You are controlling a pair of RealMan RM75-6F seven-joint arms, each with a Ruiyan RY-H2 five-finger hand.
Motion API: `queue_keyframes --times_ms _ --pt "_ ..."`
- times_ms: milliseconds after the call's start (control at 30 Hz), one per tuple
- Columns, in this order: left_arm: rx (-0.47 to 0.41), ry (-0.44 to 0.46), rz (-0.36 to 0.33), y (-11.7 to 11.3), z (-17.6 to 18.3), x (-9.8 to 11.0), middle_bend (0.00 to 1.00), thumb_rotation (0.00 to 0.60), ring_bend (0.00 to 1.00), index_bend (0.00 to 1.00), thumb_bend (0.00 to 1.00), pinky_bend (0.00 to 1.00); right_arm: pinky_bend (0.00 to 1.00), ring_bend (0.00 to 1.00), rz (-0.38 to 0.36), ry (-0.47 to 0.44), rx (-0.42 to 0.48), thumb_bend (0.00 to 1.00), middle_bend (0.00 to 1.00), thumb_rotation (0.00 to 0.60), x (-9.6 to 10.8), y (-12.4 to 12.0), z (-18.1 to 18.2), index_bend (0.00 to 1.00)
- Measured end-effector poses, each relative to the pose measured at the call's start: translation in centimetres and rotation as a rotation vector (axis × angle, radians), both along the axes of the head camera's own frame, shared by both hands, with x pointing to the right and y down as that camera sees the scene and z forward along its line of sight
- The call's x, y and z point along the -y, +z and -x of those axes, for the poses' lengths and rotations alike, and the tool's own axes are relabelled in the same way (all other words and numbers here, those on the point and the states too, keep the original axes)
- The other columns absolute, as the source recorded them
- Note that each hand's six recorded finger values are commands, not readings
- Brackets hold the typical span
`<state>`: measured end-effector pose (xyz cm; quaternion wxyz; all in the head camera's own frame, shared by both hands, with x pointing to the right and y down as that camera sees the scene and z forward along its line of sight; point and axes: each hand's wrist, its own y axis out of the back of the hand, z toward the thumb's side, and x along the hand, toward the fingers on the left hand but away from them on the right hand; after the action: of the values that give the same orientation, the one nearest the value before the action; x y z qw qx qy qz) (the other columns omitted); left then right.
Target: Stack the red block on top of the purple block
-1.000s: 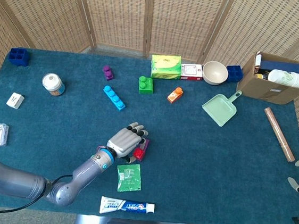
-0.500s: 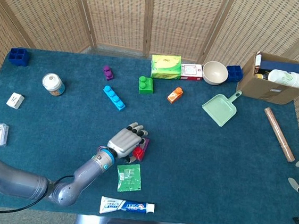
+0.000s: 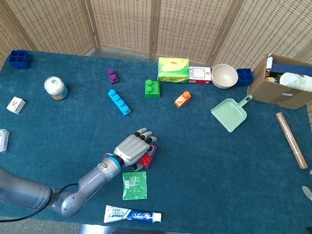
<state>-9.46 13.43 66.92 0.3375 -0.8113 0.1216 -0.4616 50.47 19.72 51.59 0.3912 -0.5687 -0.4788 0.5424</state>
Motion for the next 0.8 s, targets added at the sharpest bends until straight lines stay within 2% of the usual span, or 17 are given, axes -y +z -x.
queue_keyframes --times_ms 67,167,367,567,800 --pt "-0.001 0.002 0.004 -0.1 0.1 0.0 0.07 0.599 0.0 0.25 0.39 0.0 0.17 0.1 -0.001 0.0 0.0 0.03 0.31 0.6 0.0 0.0 0.0 0.5" --pt "-0.002 0.004 0.011 -0.1 0.3 0.0 0.04 0.596 0.0 0.16 0.39 0.0 0.17 0.1 -0.002 0.0 0.0 0.03 0.31 0.6 0.0 -0.1 0.1 0.5" --pt "-0.001 0.01 0.015 -0.2 0.8 -0.1 0.0 0.558 0.0 0.07 0.39 0.0 0.17 0.1 -0.004 0.0 0.001 0.03 0.31 0.6 -0.1 -0.2 0.2 0.5" --pt "-0.015 -0.003 0.007 -0.7 1.1 0.3 0.0 0.541 0.0 0.05 0.39 0.0 0.17 0.09 -0.007 -0.002 0.001 0.03 0.31 0.6 -0.1 -0.3 0.3 0.5" --pt "-0.036 -0.02 -0.034 -2.9 2.8 1.4 0.0 0.53 0.0 0.05 0.39 0.0 0.17 0.09 -0.008 -0.006 -0.003 0.03 0.3 0.6 0.1 -0.5 0.5 0.5"
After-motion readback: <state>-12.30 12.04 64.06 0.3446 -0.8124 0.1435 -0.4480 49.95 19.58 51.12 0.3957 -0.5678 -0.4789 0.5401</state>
